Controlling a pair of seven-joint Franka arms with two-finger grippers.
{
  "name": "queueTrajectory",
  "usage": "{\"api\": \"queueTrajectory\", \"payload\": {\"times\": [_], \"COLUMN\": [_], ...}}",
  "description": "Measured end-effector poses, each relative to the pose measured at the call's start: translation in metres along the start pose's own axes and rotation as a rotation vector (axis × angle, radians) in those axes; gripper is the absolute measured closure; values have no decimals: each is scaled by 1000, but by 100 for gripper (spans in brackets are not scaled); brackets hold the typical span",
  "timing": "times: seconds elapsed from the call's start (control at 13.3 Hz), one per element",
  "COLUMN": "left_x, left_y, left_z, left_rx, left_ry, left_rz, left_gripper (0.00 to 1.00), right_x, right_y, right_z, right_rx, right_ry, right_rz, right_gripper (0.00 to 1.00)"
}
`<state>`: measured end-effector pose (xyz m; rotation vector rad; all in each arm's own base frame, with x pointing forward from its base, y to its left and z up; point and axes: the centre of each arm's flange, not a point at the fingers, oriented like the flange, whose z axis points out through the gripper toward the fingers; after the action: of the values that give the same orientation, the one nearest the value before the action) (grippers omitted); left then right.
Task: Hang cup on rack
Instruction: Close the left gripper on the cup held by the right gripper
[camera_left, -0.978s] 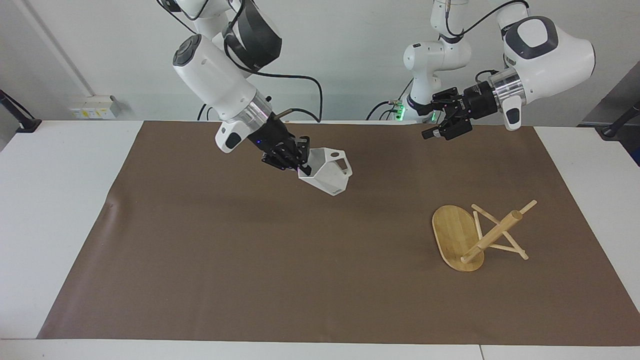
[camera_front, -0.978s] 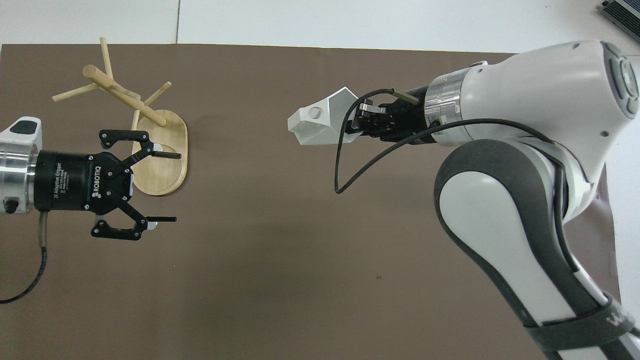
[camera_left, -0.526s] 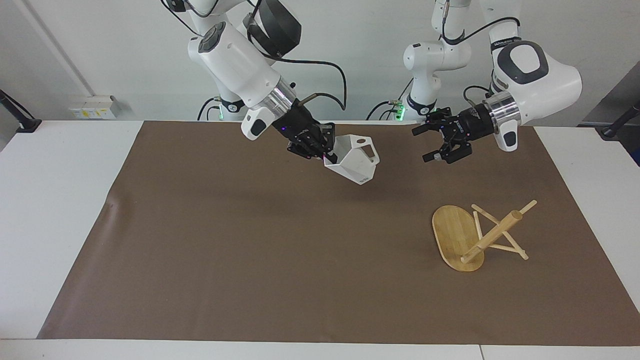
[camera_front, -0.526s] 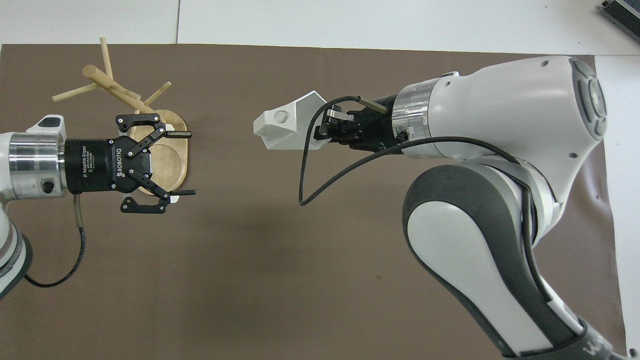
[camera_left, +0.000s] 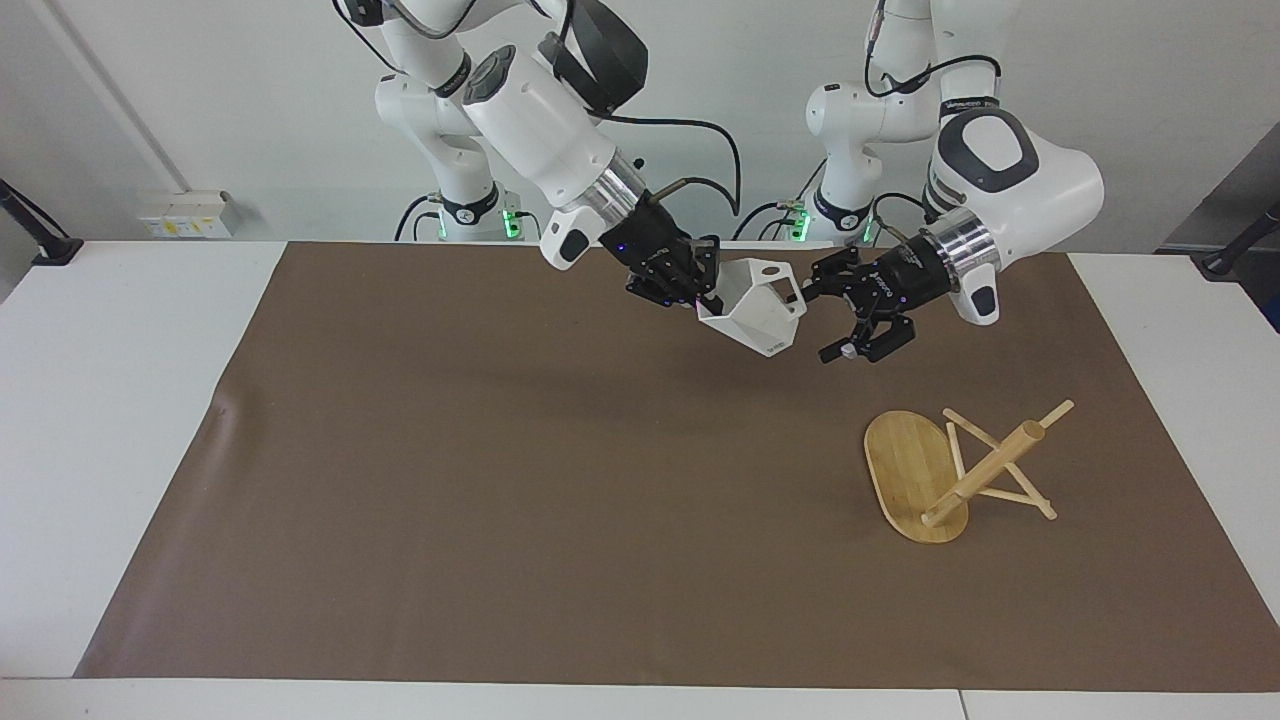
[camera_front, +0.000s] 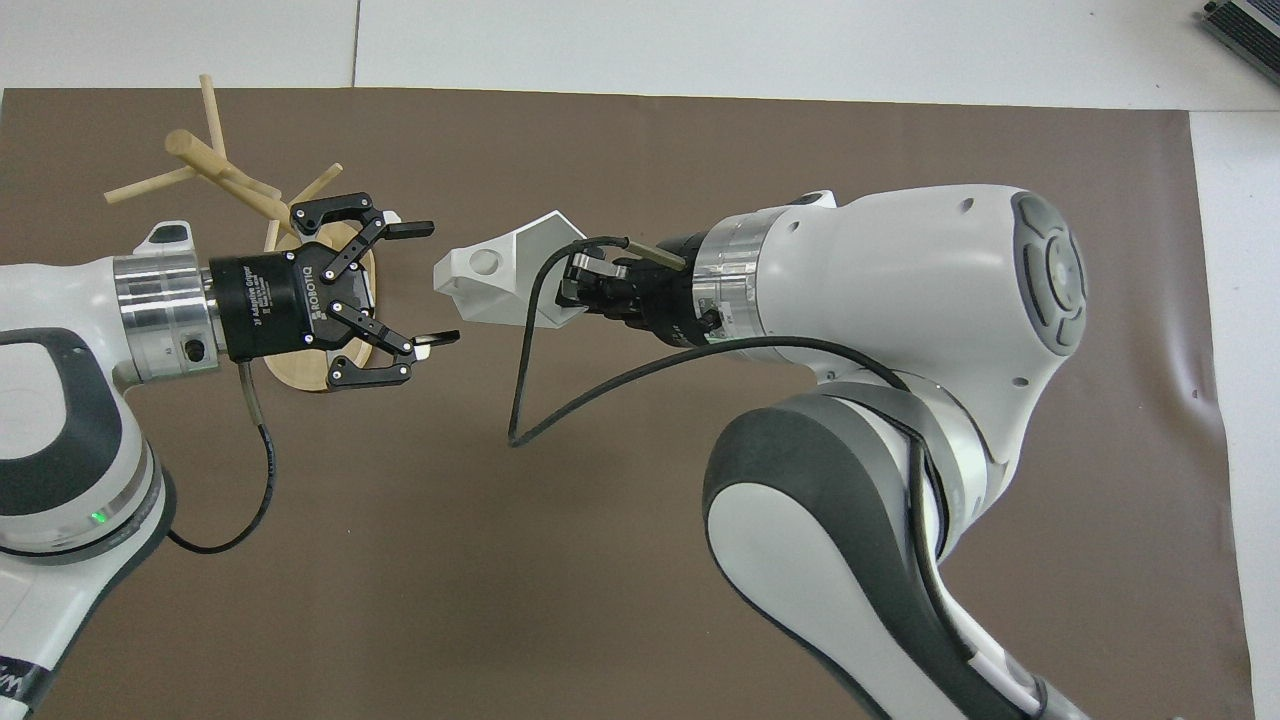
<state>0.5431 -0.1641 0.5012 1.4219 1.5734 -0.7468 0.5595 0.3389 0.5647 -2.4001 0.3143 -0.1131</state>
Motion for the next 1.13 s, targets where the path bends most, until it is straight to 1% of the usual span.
{"api": "queueTrajectory", "payload": {"times": [0.23, 0.9, 1.05, 1.13], "left_x": [-4, -2, -3, -3], "left_y": [-4, -4, -5, -6], "left_z": [12, 14, 16, 17], "left_rx": [0, 4, 10, 16], "left_ry": [7, 8, 7, 5], "left_rz": [7, 12, 16, 17], "left_gripper": [0, 0, 7, 17], "right_x": [-5, -6, -5, -3], "right_y": [-4, -4, -4, -3], "right_z": [4, 5, 5, 4], "right_rx": [5, 4, 5, 9], "right_ry": [-5, -8, -6, 2], "right_rz": [-7, -8, -7, -5], "right_gripper": [90, 90, 90, 90]}}
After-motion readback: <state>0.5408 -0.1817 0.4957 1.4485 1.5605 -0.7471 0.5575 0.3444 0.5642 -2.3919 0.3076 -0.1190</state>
